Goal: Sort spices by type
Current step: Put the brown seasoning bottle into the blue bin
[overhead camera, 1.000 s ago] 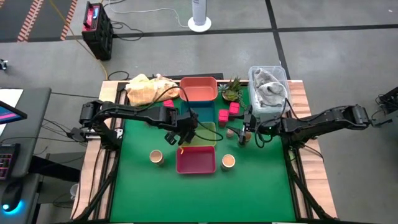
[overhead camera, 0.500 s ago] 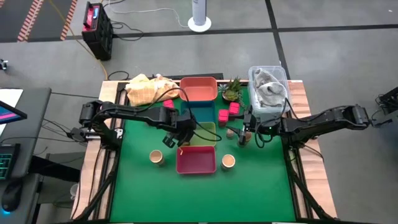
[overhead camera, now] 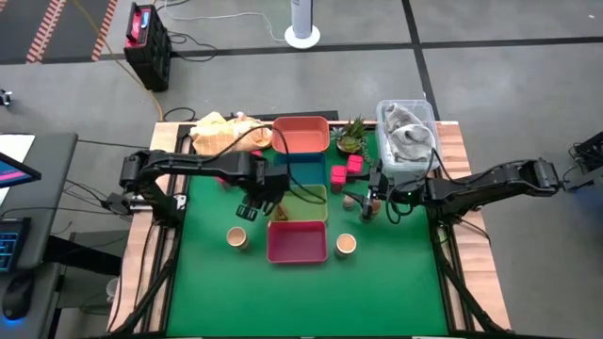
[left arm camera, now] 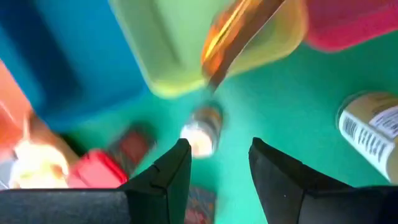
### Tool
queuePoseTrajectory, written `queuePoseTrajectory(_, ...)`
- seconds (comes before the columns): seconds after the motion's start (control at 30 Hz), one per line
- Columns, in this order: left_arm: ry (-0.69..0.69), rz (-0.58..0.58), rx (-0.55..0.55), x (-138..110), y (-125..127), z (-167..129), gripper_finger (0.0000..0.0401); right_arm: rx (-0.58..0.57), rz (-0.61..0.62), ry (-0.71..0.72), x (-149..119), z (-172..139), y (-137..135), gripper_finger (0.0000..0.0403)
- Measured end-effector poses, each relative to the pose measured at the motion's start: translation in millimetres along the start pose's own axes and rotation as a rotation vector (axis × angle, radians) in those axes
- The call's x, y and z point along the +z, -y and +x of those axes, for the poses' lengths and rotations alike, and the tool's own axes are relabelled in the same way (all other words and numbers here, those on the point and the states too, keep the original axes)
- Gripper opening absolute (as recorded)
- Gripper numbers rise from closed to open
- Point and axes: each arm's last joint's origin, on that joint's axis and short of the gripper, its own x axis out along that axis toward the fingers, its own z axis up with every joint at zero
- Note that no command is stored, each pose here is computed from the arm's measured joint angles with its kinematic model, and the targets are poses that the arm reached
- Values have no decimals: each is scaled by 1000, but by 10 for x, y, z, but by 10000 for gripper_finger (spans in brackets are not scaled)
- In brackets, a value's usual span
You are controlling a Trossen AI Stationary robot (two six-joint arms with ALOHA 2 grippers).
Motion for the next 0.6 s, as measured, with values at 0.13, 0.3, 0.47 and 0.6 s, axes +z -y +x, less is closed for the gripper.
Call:
queuePoseTrajectory(0.13, -15, -124, -70, -93, -124, 31, 155, 0, 4, -7, -6, -1, 0, 276)
queuePoseTrajectory(0.3, 14, -189, -103, -133, -225, 104, 155, 0, 3, -10, -10, -1, 0, 276)
queuePoseTrajectory(0.47, -13, -171, -119, -184, -164, 396, 155, 1, 4, -30, -30, -1, -1, 276)
queuePoseTrajectory(0.6, 7, -177, -111, -245, -102, 517, 155, 1, 3, -32, -32, -1, -1, 276)
